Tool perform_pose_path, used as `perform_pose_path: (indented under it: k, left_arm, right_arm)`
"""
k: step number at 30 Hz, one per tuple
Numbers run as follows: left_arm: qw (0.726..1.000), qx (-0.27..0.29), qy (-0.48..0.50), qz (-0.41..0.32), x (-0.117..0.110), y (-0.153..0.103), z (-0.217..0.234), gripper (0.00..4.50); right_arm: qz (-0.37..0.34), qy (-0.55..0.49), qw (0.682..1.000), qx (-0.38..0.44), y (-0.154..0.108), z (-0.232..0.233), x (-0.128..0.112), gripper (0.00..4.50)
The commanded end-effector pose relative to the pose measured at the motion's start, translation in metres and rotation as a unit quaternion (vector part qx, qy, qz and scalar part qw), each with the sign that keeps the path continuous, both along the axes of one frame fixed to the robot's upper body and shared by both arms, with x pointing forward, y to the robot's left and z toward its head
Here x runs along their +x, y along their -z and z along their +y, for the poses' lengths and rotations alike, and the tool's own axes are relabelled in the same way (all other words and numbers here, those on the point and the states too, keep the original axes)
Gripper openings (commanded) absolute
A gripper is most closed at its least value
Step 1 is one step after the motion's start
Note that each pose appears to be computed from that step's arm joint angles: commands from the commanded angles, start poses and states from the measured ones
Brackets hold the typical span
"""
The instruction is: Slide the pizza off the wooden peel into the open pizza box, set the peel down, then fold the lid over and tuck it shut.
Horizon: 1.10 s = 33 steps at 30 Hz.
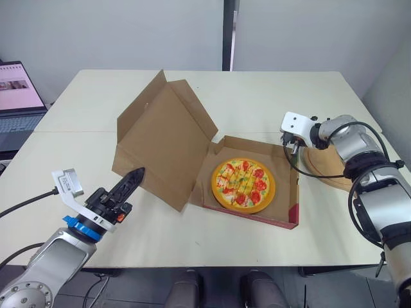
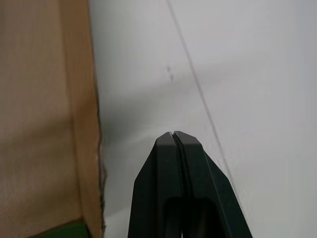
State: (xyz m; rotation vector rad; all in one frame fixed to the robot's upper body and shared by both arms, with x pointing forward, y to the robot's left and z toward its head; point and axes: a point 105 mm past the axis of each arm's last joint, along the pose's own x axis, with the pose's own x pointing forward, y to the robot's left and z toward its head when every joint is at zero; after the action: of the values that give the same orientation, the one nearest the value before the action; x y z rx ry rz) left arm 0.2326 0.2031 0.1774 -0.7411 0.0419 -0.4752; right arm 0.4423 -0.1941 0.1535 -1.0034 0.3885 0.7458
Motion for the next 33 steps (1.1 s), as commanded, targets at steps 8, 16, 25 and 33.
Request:
perform_pose_path:
  k: [8,16,25,33]
  left_arm:
    - [1.000,0.021,0.008,-0.021,0.000,-0.003,0.007,0.00]
    - [0.995,0.053,0.065,-0.047,0.018,-0.013,-0.005,0.00]
    - [0.976,0.089,0.174,-0.094,0.062,-0.043,-0.032,0.00]
    - [0.967,0.099,0.200,-0.124,0.098,-0.070,-0.045,0.00]
  right_arm:
    - [0.041,-0.048,0.997,-0.038,-0.001,0.000,-0.008,0.03]
    - [0.116,-0.115,0.986,-0.024,-0.001,-0.001,-0.031,0.03]
    - [0.173,-0.168,0.970,-0.002,0.013,-0.008,-0.072,0.03]
    - [0.170,-0.180,0.968,0.051,0.009,0.014,-0.116,0.03]
